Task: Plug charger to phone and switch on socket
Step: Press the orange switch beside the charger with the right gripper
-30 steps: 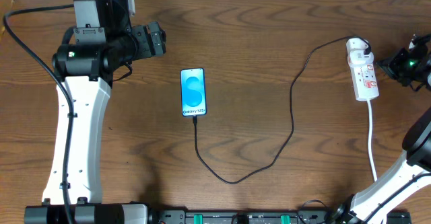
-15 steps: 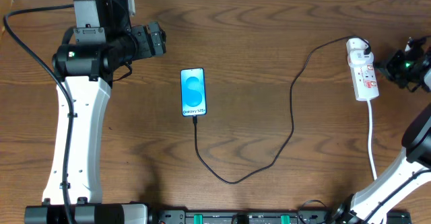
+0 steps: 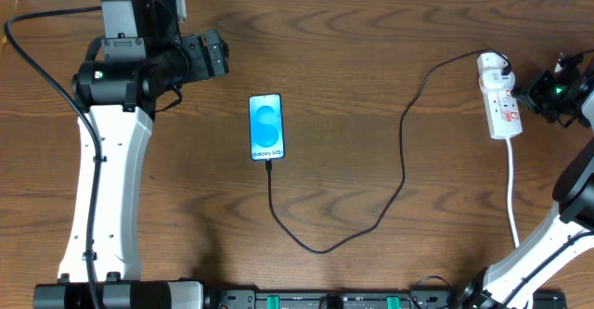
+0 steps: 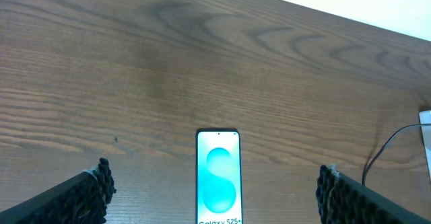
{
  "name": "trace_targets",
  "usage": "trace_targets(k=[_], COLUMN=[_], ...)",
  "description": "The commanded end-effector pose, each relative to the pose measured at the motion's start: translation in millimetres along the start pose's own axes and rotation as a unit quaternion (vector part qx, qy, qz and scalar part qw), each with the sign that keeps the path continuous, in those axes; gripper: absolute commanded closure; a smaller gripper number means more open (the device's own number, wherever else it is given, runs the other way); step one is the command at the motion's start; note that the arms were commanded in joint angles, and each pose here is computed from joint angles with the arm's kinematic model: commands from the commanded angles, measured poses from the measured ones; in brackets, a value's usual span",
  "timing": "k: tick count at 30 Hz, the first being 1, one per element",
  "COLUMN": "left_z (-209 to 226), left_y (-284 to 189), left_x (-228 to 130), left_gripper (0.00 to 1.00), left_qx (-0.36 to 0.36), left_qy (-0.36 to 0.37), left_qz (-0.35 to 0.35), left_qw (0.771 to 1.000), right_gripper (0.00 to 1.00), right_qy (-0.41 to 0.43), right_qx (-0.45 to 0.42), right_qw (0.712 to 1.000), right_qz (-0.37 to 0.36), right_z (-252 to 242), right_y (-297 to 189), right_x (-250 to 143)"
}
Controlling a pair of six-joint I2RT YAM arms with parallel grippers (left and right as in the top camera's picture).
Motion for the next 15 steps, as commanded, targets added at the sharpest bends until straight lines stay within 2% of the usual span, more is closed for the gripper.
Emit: trace_targets(k=[1,15], left_z=[1.1,1.1], left_y=[-5.3,-5.3], left_x=[3.1,3.1], left_gripper=[0.03,0.03], left_qx=[0.007,0.007], left_qy=[0.0,0.0], left_qz=[-0.009,-0.009], left_qw=[1.0,1.0], right_gripper=[0.99,0.99], right_qy=[-0.002,-0.005], right_qx=[0.005,0.005], right_qw=[1.0,1.0], right_qz=[0.014,0.018], right_z=[4.8,7.9], right_y=[10.0,12.2], right_x=[-5.4,-7.6])
Point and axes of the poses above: each gripper's point midway between its finger pads, its own y axis out along the fingers, its own z axis along the line the jaws close on, x = y × z, the point moved 10 cm from there along -y, back along the fingers, and after that the axes turned 3 degrees about y, right-handed, at the moved point
